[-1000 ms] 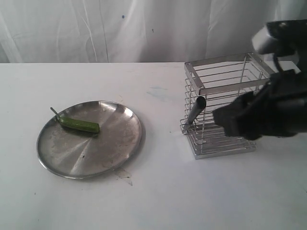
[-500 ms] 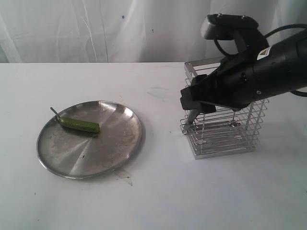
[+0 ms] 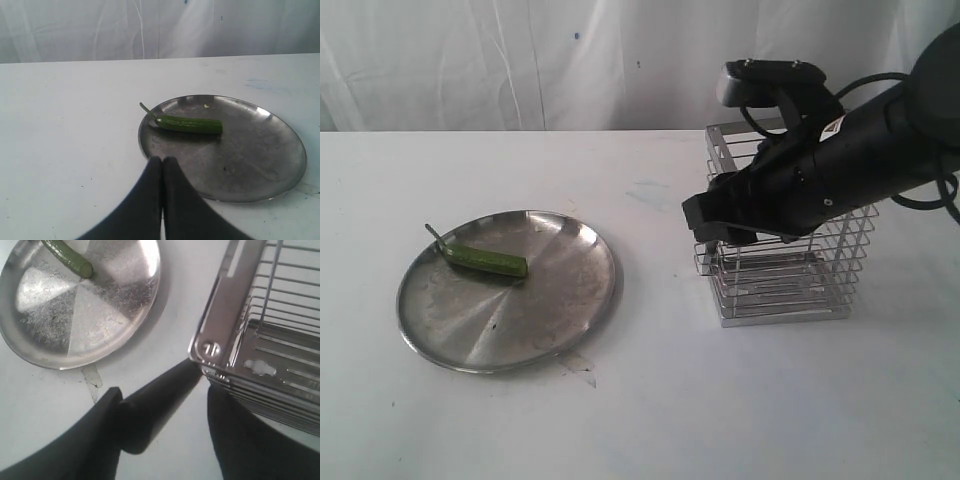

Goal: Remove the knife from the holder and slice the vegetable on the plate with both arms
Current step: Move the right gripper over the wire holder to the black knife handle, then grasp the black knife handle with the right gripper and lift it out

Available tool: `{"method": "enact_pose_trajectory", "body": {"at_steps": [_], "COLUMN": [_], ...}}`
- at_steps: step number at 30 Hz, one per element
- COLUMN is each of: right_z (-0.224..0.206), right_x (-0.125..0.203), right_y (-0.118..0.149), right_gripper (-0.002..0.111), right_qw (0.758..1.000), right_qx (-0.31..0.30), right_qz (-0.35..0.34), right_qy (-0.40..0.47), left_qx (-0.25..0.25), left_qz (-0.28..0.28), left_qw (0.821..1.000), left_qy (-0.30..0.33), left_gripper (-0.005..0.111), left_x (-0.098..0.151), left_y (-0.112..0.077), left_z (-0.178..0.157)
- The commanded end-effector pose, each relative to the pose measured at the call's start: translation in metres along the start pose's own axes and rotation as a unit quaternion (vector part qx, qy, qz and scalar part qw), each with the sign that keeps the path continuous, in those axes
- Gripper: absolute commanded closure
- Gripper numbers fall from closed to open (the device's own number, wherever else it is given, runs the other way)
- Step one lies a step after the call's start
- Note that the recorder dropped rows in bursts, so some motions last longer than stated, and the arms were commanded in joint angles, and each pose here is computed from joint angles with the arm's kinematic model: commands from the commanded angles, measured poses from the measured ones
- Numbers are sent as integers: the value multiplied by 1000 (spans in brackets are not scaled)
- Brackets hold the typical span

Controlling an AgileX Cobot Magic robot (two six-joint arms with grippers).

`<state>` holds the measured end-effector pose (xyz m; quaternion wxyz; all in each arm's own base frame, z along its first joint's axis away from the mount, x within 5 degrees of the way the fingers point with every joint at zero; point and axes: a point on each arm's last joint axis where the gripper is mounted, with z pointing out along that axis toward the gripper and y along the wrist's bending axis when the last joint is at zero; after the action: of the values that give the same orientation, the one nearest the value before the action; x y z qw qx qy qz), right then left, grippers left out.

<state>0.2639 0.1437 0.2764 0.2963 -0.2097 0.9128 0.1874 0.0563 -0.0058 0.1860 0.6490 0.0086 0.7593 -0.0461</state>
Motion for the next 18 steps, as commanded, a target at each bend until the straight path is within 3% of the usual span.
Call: {"method": "enact_pose_trajectory", "body": {"at_steps": [1, 6, 14, 18], "right_z": [-1, -1, -1, -5], "right_x": [-4, -4, -4, -4], "right_y": [0, 0, 0, 1], "right_gripper": [63, 76, 79, 96], "right_qw": [1000, 1000, 1000, 1000], "right_qx": [5, 5, 4, 3], "right_qz": [-7, 4, 4, 2], "right_qy": [-13, -16, -12, -16], "left_qx": [4, 4, 4, 4], "left_qz": [-4, -4, -4, -4], "left_qw": [1000, 1000, 1000, 1000], "left_qy": [-1, -1, -1, -1], "left_gripper": [107, 107, 107, 107], "left_x": [1, 1, 1, 1], "left_y": [0, 0, 0, 0], "left_z": [0, 0, 0, 0]}}
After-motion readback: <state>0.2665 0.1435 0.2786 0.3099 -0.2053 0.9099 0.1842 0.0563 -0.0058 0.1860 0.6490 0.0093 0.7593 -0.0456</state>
